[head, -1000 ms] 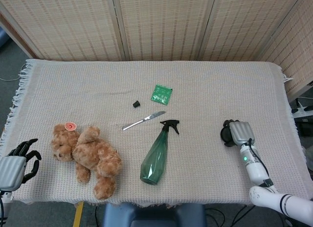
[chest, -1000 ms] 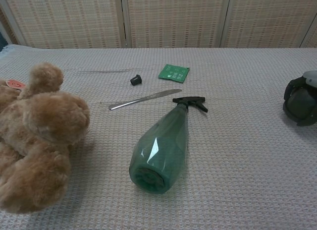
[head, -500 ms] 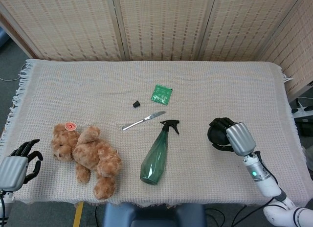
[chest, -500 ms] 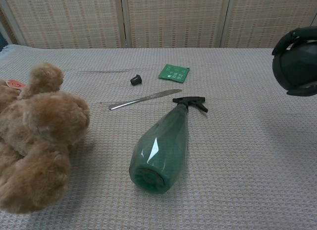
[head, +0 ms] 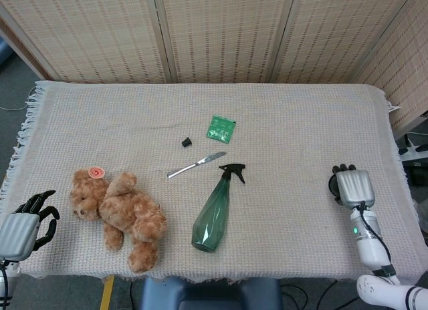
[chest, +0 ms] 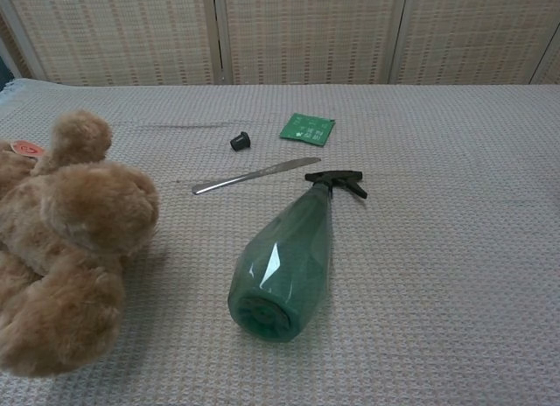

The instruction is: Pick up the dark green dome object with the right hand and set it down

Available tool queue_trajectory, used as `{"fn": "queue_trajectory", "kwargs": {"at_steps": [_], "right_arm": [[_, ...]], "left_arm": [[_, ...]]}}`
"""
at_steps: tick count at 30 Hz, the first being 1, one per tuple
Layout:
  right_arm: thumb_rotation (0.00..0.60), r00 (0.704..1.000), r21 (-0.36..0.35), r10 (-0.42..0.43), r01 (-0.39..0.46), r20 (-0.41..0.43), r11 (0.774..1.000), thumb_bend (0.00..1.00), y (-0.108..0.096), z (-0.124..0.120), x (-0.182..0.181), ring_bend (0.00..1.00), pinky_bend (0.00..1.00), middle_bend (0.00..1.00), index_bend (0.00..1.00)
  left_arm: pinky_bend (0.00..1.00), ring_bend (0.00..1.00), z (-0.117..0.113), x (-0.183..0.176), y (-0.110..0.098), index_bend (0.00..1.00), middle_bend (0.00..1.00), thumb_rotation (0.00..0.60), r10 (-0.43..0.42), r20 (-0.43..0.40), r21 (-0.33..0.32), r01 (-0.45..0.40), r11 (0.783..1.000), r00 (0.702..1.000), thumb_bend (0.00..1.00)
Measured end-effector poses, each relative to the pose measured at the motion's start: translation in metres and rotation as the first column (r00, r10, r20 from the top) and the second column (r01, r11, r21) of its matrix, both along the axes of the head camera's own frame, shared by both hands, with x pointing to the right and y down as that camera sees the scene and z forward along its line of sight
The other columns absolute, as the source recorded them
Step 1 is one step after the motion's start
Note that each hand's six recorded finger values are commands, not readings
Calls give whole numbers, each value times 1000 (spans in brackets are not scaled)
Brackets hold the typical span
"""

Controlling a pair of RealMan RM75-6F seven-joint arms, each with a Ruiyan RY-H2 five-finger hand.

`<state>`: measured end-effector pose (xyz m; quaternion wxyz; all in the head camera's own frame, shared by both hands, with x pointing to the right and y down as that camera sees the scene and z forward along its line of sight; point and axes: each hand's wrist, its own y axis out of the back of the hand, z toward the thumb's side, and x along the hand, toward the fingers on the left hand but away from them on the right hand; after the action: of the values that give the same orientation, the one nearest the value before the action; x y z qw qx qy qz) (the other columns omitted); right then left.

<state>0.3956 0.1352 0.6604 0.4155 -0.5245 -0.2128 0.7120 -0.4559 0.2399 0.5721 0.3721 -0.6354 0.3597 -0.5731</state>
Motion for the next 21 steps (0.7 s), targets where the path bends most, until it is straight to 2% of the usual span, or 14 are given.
{"fn": "queue_trajectory", "kwargs": {"at_steps": [2,5,8,10,11,13,14,15,18,21], "right_arm": [[600,1000,-10,5,-6,-24,1000,144,2,1,3,655,751,533,646],[600,1000,14,-14,14,1,1000,145,0,0,-2,637,735,533,636],[600,993,93,-60,50,104,994,144,-6,-6,-16,632,732,532,636],[600,971,167,-91,54,223,985,144,-10,-13,-28,631,731,533,636],[600,953,199,-105,49,283,979,144,-11,-16,-32,631,731,533,636],[600,891,265,-149,34,428,964,145,-13,-23,-43,631,731,532,636],[600,857,287,-172,29,486,958,144,-13,-27,-47,631,731,532,636],[600,809,305,-198,24,554,952,144,-13,-30,-52,631,731,532,636],[600,702,306,-223,7,677,952,144,-8,-33,-59,631,731,532,637],[600,651,280,-212,-2,729,960,144,-3,-31,-61,631,731,532,637]], "left_arm": [[388,166,0,0,0,534,153,600,0,0,1,0,1000,1000,532],[388,166,-1,0,0,534,153,600,0,-1,3,0,1000,1000,532],[388,166,-1,0,0,535,153,600,0,-2,5,0,1000,1000,532],[388,166,-1,0,0,534,153,600,1,-2,5,-1,1000,1000,532],[388,166,-1,0,0,534,153,600,1,-2,5,-1,1000,1000,532],[388,166,-1,0,0,535,153,600,2,-1,4,-2,1000,1000,532],[388,166,-1,0,0,534,153,600,2,-1,4,-2,1000,1000,531],[388,167,-1,0,0,534,153,600,2,-1,3,-2,1000,1000,531],[388,167,-1,0,0,535,153,600,1,-1,3,-1,1000,1000,532],[388,166,0,0,0,535,154,600,1,1,2,-1,1000,1000,532]]}}
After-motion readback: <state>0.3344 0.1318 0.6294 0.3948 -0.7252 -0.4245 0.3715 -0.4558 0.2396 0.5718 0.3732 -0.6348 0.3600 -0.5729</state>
